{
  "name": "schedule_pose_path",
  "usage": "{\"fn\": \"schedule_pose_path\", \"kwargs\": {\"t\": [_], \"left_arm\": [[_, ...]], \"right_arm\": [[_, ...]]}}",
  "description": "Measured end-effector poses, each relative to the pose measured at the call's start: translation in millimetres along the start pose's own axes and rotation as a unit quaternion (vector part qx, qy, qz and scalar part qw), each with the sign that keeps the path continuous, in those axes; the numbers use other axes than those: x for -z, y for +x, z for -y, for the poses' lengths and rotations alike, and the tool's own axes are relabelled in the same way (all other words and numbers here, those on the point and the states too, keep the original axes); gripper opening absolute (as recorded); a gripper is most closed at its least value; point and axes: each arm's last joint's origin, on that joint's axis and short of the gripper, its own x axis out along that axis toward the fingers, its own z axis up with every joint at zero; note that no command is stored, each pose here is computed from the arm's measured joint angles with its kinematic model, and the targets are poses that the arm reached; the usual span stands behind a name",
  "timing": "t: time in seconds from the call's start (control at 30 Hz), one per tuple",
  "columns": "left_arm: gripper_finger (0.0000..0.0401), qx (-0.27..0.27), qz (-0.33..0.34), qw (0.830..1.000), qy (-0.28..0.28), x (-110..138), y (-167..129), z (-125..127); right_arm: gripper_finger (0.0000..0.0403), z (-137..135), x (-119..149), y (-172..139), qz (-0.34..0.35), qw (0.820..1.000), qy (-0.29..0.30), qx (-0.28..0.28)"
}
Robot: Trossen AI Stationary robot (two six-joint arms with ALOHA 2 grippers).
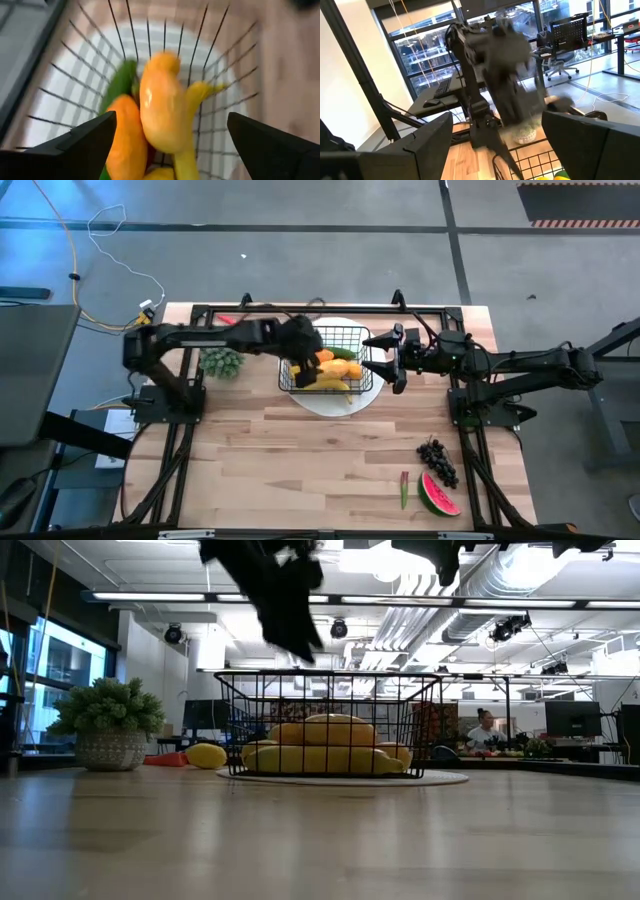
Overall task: Build produce basket
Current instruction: Put the purple grapes into the wire basket
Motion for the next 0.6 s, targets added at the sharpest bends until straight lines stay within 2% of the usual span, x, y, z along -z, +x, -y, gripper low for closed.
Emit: {"fn": "schedule_pose_path", "kwargs": {"t": [0.1, 0.2, 0.33, 0.43, 0.6], "left_arm": [[0.037, 0.03, 0.061, 0.997, -0.038, -9.9, -44.3, 2.1], [0.0371, 0.073, 0.135, 0.986, -0.066, -15.7, -88.9, 4.9], [0.0371, 0.091, 0.226, 0.968, -0.051, -7.9, -130.8, 12.2], [0.0371, 0.093, 0.308, 0.946, -0.042, 7.4, -143.9, 18.9], [0.0371, 0.081, 0.404, 0.905, -0.108, 47.4, -133.9, 23.7]], "right_arm": [[0.0288, 0.0, 0.0, 0.0, 0.0, 1.0, -0.004, 0.0], [0.0288, 0.0, 0.1, 0.0, -0.001, 1.0, -0.004, 0.0], [0.0288, 0.1, 0.6, 0.0, -0.003, 1.0, -0.004, 0.001], [0.0288, 0.1, 0.6, 0.0, -0.003, 1.0, -0.004, 0.001], [0.0288, 0.1, 0.5, 0.0, -0.003, 1.0, -0.009, 0.001]]}}
